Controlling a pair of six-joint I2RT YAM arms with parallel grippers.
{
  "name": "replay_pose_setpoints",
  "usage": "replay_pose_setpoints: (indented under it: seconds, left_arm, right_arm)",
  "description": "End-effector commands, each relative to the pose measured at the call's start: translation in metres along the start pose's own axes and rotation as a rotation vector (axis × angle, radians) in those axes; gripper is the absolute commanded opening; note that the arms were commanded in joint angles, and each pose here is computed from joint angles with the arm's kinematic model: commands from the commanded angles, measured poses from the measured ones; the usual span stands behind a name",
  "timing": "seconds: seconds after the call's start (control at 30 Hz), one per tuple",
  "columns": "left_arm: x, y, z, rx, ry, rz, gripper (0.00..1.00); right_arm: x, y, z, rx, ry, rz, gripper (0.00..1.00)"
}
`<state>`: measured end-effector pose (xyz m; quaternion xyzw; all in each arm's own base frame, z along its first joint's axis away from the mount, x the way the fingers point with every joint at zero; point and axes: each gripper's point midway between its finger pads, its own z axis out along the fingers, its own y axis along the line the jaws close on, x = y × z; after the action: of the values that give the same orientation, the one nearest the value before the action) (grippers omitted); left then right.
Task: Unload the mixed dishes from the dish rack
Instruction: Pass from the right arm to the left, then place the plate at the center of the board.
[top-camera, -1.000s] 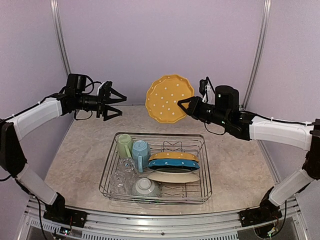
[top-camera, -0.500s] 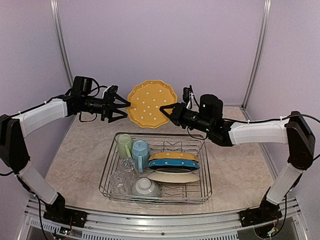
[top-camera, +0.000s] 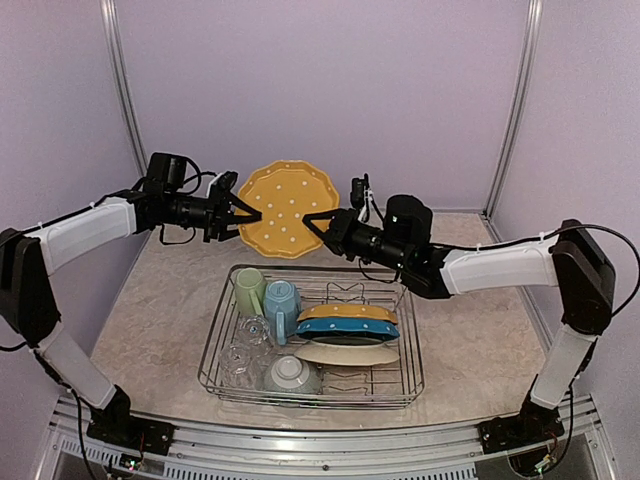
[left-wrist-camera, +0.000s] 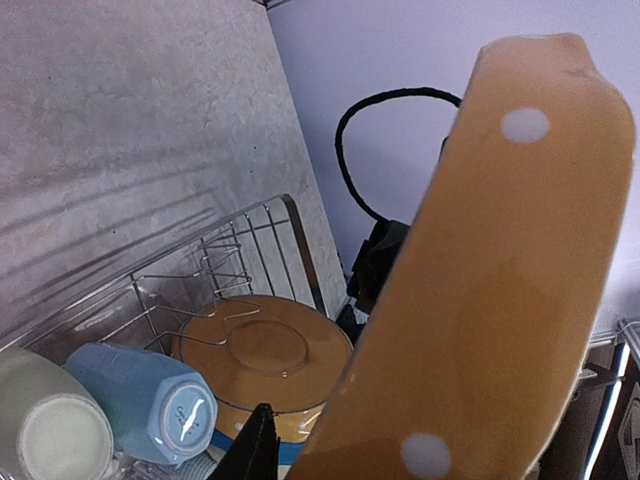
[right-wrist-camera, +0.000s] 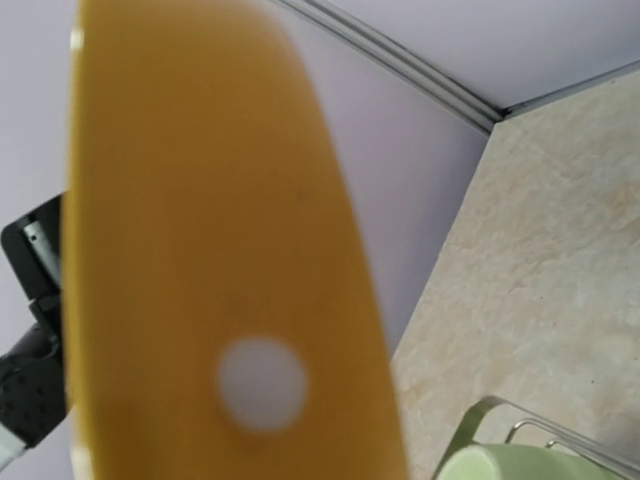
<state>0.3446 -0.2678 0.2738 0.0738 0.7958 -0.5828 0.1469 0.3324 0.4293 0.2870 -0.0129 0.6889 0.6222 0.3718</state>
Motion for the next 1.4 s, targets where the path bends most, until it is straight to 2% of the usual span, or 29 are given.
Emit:
replay_pose_setpoints:
  seconds: [0.0, 0.2, 0.3, 0.37, 0.5, 0.57, 0.63, 0.7, 0.87, 1.13, 1.37]
  left_arm:
    - [0.000, 0.002, 0.002, -0.010, 0.000, 0.017, 0.27]
    - [-0.001, -0.002, 0.000, -0.012, -0.006, 0.031, 0.01]
    - [-0.003, 0.002, -0.001, -0.021, -0.007, 0.017, 0.00]
    - [-0.005, 0.004, -0.003, -0.024, -0.013, 0.012, 0.00]
    - [-0.013, 0.009, -0.013, -0.045, -0.047, 0.000, 0.00]
    - [-0.021, 0.013, -0.022, -0.056, -0.076, -0.009, 0.00]
    - [-0.028, 0.016, -0.034, -0.062, -0.107, -0.021, 0.00]
    - [-0.037, 0.021, -0.046, -0.066, -0.142, -0.031, 0.00]
    - [-0.056, 0.047, -0.079, -0.152, -0.239, -0.098, 0.00]
    - [-0.083, 0.113, -0.136, -0.252, -0.382, -0.289, 0.00]
    - [-0.103, 0.154, -0.139, -0.232, -0.378, -0.334, 0.00]
  right_arm:
    - [-0.031, 0.073, 0.001, -0.249, -0.105, -0.021, 0.00]
    - [-0.024, 0.060, 0.005, -0.224, -0.096, -0.005, 0.00]
    - [-0.022, 0.052, 0.004, -0.189, -0.095, -0.013, 0.02]
    - [-0.022, 0.044, 0.002, -0.159, -0.099, -0.018, 0.15]
    - [-0.024, 0.032, -0.006, -0.108, -0.111, -0.036, 0.58]
    - [-0.023, 0.023, -0.009, -0.062, -0.109, -0.038, 0.76]
    - [-0.023, 0.014, -0.012, -0.022, -0.106, -0.041, 0.90]
    - [-0.022, 0.006, -0.016, 0.003, -0.103, -0.039, 0.99]
    - [-0.025, -0.005, -0.025, 0.039, -0.106, -0.040, 1.00]
    - [-0.036, -0.006, -0.042, 0.166, -0.107, -0.158, 1.00]
    - [-0.049, -0.002, -0.058, 0.250, -0.132, -0.257, 1.00]
